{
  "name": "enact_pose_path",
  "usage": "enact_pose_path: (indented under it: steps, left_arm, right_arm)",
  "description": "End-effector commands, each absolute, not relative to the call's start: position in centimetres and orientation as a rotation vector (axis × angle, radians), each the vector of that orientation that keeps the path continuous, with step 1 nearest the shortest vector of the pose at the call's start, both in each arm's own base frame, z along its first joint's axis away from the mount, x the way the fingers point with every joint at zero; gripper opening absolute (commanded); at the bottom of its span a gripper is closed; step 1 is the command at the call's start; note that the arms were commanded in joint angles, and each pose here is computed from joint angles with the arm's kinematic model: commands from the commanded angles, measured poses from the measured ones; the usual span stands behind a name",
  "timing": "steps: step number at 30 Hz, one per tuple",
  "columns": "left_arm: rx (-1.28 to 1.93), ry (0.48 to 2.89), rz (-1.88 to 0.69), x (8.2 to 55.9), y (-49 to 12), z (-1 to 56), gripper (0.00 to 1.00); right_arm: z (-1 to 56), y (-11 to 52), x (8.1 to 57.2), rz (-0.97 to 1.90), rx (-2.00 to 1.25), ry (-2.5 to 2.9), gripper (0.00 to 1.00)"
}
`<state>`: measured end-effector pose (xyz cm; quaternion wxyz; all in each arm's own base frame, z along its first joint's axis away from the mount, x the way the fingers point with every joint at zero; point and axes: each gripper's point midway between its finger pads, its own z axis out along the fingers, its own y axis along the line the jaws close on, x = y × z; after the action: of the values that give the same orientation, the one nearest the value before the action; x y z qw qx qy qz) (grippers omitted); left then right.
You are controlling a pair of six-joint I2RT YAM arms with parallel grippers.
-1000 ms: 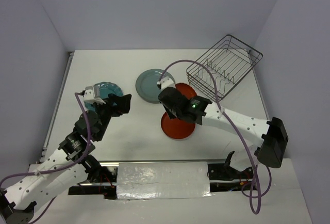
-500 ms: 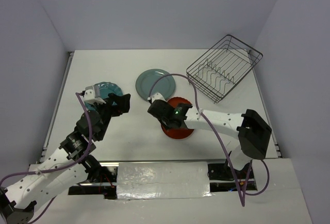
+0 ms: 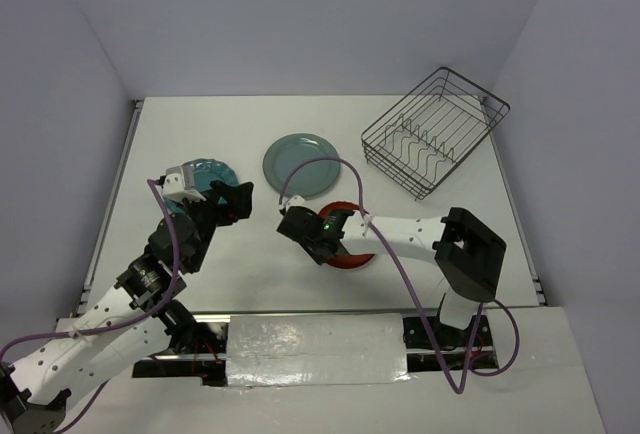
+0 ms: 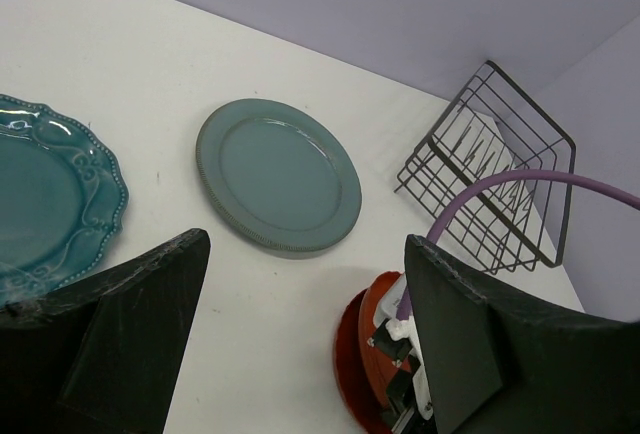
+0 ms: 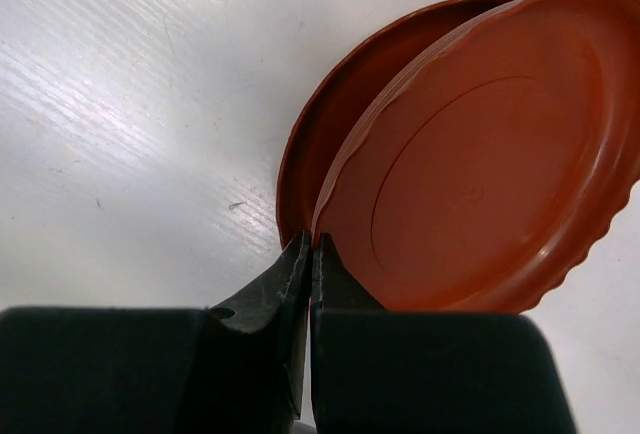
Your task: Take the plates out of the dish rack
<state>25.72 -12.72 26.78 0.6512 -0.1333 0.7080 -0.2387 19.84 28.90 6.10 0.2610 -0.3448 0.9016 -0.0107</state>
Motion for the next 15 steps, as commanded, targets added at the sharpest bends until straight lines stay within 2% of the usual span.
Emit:
enact_pose_path:
  steps: [1,7,15]
  left_arm:
    - [-0.321,1.577,-0.558,25.87,-12.76,27.62,0.91]
    - [-0.319,1.579,-0.557,25.89,-12.81,27.54,0.91]
    - [-0.315,1.58,-0.559,25.91,-12.89,27.57,0.91]
  right_arm:
    - [6.36,29.54,19.82,-0.024,-0.934,2.436,0.03]
    - [6.11,29.58,19.44,-0.025,-0.955,2.441,0.18]
    - [6.0,29.72,19.24,-0.033,-0.968,2.441,0.32]
